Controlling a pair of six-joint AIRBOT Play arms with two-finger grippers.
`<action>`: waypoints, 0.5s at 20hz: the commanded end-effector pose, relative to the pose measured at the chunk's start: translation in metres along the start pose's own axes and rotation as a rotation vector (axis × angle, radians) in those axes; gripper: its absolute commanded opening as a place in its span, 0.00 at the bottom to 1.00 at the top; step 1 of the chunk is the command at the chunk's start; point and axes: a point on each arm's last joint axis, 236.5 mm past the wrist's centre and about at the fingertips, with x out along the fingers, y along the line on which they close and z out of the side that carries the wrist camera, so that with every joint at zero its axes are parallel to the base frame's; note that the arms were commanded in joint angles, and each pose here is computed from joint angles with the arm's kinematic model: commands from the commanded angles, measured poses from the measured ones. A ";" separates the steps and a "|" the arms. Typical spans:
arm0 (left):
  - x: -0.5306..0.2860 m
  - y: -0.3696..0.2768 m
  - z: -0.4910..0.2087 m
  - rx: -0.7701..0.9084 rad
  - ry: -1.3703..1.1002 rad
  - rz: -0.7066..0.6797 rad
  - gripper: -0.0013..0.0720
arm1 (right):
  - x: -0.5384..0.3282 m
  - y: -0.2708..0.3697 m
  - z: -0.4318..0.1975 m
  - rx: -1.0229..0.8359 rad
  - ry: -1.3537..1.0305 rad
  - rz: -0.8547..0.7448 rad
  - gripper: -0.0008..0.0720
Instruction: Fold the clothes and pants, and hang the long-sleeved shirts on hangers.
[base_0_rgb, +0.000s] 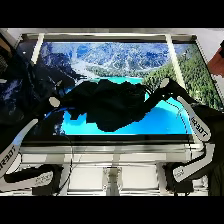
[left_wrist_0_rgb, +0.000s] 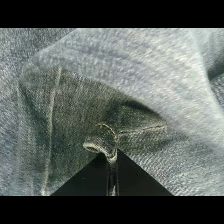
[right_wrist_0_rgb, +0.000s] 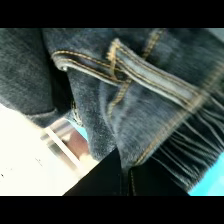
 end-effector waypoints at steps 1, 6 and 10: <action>-0.041 0.017 0.046 -0.037 -0.139 0.012 0.05 | -0.051 -0.019 0.004 0.097 -0.093 -0.071 0.05; -0.187 0.096 0.130 -0.137 -0.457 0.135 0.05 | -0.219 -0.054 0.003 0.243 -0.512 -0.229 0.05; -0.267 0.131 0.153 -0.141 -0.523 0.217 0.05 | -0.331 -0.056 -0.005 0.320 -0.809 -0.294 0.05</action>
